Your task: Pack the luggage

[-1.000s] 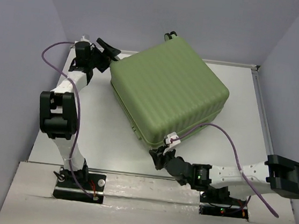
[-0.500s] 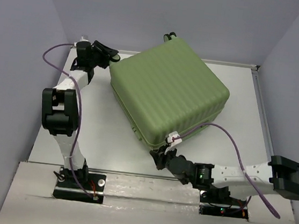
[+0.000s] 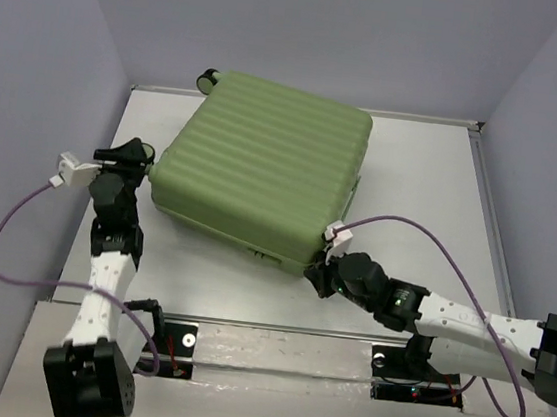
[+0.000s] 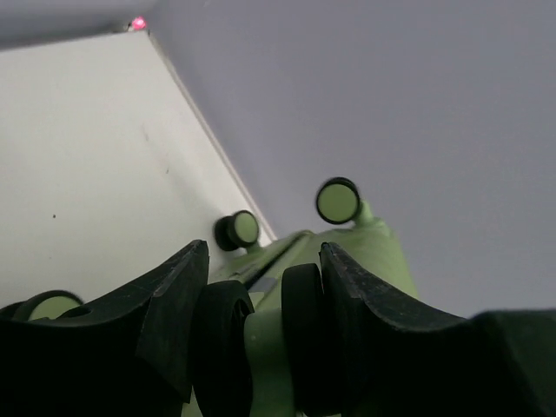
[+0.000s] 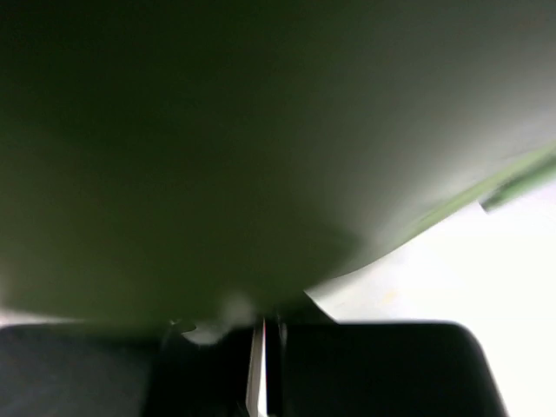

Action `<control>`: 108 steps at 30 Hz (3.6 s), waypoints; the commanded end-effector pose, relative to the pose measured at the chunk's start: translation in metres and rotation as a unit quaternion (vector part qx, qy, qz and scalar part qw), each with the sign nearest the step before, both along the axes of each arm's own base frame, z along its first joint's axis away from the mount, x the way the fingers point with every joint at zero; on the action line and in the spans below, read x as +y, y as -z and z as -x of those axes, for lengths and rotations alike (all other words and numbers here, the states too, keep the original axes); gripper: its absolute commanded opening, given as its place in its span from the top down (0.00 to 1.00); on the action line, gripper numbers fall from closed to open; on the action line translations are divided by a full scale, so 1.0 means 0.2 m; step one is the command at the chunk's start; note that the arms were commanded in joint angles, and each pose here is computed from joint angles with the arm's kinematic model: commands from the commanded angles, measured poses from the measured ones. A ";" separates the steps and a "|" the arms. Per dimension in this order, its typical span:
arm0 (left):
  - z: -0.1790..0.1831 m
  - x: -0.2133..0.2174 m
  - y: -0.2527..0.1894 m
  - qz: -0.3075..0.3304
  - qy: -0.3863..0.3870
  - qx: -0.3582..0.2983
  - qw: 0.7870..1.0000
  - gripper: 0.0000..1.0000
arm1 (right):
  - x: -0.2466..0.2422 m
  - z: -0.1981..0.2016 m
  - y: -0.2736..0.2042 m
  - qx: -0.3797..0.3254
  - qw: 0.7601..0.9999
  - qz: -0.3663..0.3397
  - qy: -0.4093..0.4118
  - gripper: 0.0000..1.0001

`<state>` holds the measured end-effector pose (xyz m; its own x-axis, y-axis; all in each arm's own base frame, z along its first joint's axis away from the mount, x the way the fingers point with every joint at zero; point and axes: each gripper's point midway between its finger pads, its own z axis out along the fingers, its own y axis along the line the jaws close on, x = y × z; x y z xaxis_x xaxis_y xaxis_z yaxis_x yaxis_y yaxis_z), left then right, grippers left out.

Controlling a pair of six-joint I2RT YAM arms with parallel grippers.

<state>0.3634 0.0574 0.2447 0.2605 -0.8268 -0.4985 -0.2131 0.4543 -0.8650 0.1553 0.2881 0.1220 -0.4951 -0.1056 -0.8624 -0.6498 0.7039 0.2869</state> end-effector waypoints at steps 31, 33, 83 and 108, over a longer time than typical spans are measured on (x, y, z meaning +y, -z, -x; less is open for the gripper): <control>0.15 -0.38 -0.05 -0.080 0.192 0.057 0.976 0.94 | 0.30 0.05 -0.72 -0.075 0.980 -0.176 -0.062 0.93; 0.18 -0.40 0.02 -0.075 0.198 0.066 0.975 0.94 | 0.37 0.12 -0.64 -0.036 0.979 -0.174 -0.100 0.93; 0.64 -1.41 0.17 -0.180 0.476 0.058 0.859 0.61 | 0.57 0.01 -0.42 -0.035 0.987 -0.151 -0.039 0.93; 0.23 -1.36 -0.61 -0.242 0.431 -0.005 0.869 0.10 | 0.58 0.00 -0.40 -0.062 0.952 -0.296 0.042 0.93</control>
<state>0.2361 -0.2298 0.1968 -0.7478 -0.1394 -0.6491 0.2742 0.8256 -0.4932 0.2046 0.3909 0.1506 -0.3004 0.3465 -0.8887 -0.5166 0.7241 0.4570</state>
